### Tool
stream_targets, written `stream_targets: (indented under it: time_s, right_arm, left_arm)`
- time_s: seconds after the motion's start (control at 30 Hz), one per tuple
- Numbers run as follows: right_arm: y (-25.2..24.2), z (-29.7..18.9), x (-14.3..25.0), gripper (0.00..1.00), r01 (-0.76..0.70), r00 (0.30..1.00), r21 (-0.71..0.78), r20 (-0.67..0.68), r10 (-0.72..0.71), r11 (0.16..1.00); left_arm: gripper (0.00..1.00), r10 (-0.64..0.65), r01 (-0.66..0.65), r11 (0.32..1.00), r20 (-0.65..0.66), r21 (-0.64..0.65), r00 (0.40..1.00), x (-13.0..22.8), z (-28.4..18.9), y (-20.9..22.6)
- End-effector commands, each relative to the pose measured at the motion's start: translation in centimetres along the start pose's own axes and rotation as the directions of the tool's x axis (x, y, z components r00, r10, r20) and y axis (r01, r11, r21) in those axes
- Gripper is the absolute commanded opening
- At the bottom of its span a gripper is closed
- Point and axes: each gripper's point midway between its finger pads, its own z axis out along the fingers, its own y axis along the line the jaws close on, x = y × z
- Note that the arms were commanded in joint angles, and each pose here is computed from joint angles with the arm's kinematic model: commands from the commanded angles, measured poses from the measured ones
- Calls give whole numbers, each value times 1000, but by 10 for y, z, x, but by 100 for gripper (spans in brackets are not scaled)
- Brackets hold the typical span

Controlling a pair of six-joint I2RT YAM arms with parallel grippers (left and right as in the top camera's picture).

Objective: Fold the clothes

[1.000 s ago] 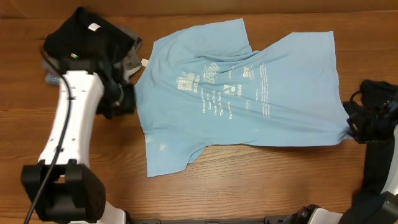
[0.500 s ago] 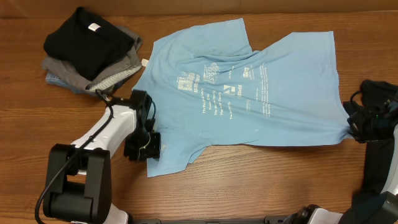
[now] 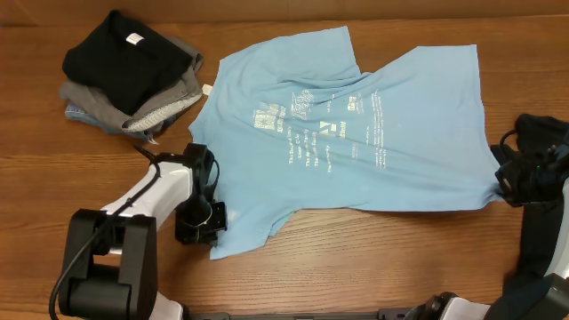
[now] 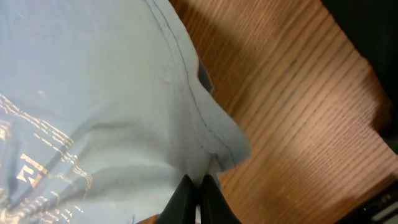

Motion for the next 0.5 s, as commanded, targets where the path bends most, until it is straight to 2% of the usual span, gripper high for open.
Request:
stream_targets:
  time_s: [0.0, 0.13, 0.27, 0.47]
  right_arm:
    - [-4, -5, 3, 4, 26, 1000, 16, -9, -26, 1000]
    - [-14, -5, 18, 4, 43, 997, 60, -70, -39, 997]
    - [-25, -7, 31, 4, 39, 992, 109, -121, -26, 993]
    - [-36, -13, 55, 4, 29, 977, 156, -215, 5, 987]
  left_arm:
    - [4, -32, 29, 998, 70, 51, 997, -17, -38, 0]
    - [4, -34, 15, 996, 215, 92, 976, -22, -95, 8]
    - [4, -67, 28, 993, 360, 115, 931, -14, -143, 20]
    - [4, -108, 67, 992, 425, 111, 899, 22, -166, 31]
